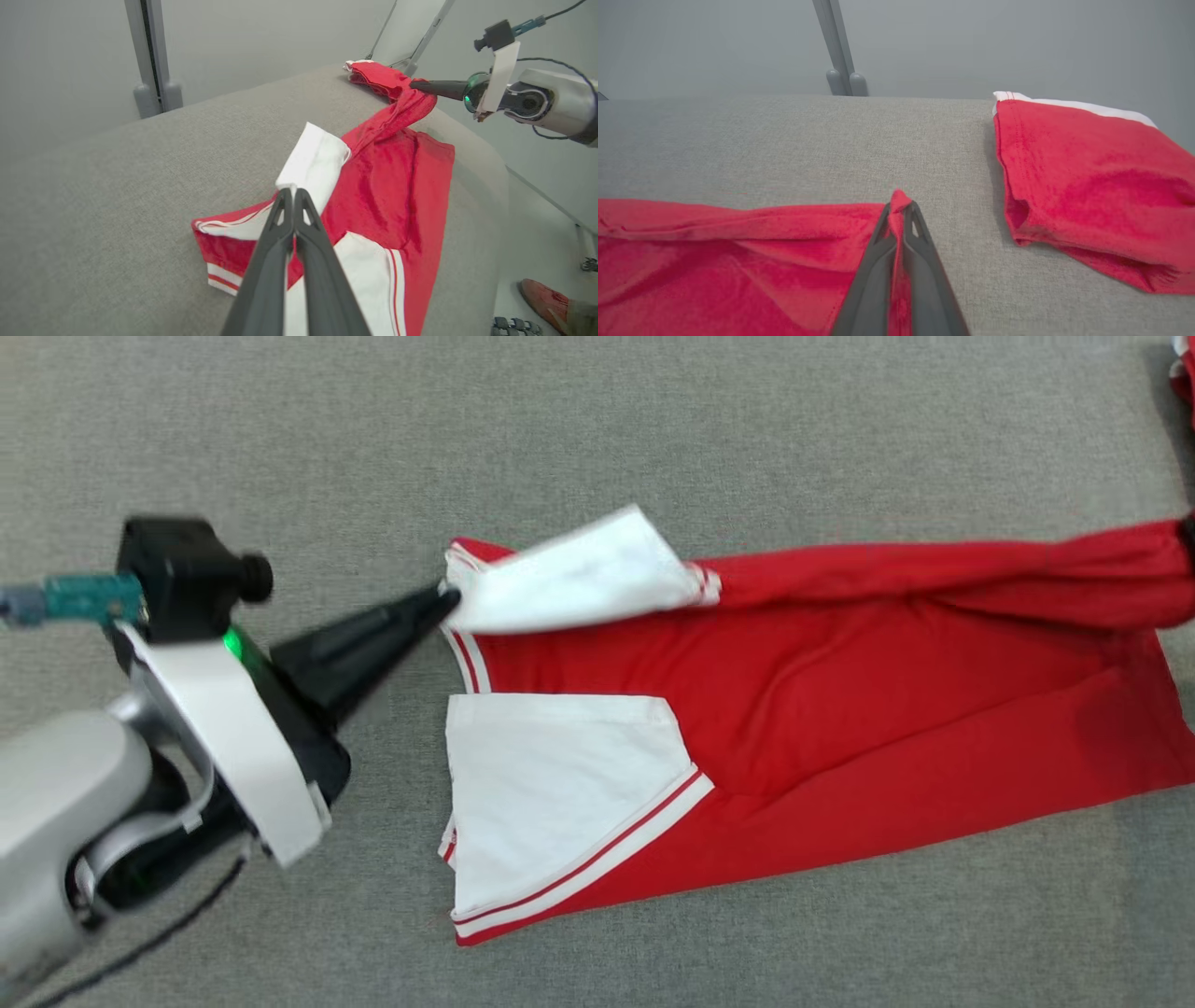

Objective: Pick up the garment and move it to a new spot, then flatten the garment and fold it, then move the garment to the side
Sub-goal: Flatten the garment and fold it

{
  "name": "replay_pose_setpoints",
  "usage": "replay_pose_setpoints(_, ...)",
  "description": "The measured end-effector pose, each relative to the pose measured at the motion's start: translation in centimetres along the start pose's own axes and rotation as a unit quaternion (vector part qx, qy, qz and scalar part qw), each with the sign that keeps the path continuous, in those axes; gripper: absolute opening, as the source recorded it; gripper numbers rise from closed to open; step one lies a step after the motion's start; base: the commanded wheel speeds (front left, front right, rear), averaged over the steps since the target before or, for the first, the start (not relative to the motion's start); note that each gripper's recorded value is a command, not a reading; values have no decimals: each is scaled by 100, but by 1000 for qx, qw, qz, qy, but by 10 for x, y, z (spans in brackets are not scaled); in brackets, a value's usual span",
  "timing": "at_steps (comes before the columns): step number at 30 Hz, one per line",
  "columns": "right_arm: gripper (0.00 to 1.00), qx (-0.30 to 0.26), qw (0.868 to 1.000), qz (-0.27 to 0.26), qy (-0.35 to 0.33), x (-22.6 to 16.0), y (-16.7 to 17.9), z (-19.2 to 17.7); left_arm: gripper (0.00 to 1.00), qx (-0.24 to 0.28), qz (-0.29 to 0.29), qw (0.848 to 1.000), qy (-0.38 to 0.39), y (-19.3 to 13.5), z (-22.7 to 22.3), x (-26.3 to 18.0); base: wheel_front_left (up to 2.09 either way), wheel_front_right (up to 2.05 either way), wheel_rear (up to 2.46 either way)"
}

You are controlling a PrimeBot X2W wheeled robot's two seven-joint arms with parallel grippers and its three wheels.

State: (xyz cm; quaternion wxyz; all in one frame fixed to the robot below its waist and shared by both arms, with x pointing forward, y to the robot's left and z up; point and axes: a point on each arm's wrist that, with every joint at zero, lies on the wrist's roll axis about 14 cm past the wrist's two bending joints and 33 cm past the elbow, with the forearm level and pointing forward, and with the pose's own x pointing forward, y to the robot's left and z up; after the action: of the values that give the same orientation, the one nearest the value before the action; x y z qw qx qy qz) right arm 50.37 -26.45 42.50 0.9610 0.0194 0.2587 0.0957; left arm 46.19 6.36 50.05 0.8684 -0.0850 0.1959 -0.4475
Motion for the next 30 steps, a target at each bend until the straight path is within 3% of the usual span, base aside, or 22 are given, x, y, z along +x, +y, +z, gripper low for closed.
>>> replay_pose_setpoints(9, 0, 26, 998, -14, 50, -35, -14, -46, 0, -101, 16, 994, 31, -55, -54, -43, 0, 0, 0)
replay_pose_setpoints(10, 31, 44, 997, -16, 62, -37, -14, -55, 0, -111, 16, 993, 31, -60, -59, -44, 0, 0, 0)
replay_pose_setpoints(11, 99, 54, 995, -22, 81, -40, -16, -67, 0, -124, 17, 992, 31, -65, -65, -44, 0, 0, 0)
replay_pose_setpoints(12, 100, 60, 993, -29, 96, -43, -19, -77, 12, -137, 22, 990, 36, -69, -74, -44, 0, 0, 0)
replay_pose_setpoints(13, 100, 72, 992, -40, 99, -46, -24, -82, 100, -142, 30, 988, 44, -70, -85, -45, 0, 0, 0)
replay_pose_setpoints(19, 100, 104, 991, -76, 28, -54, -37, -72, 100, -129, 113, 985, -14, -61, -100, -41, 0, 0, 0)
replay_pose_setpoints(23, 100, 130, 986, -94, -41, -59, -39, -57, 100, -88, 215, 968, -98, -33, -72, -44, 0, 0, 0)
replay_pose_setpoints(27, 100, 155, 985, -77, -5, -50, -14, -81, 100, -67, 285, 945, -149, -25, -67, -58, 0, 0, 0)
replay_pose_setpoints(30, 100, 156, 984, -79, 42, -47, -5, -105, 100, -40, 309, 937, -157, -26, -73, -67, 0, 0, 0)
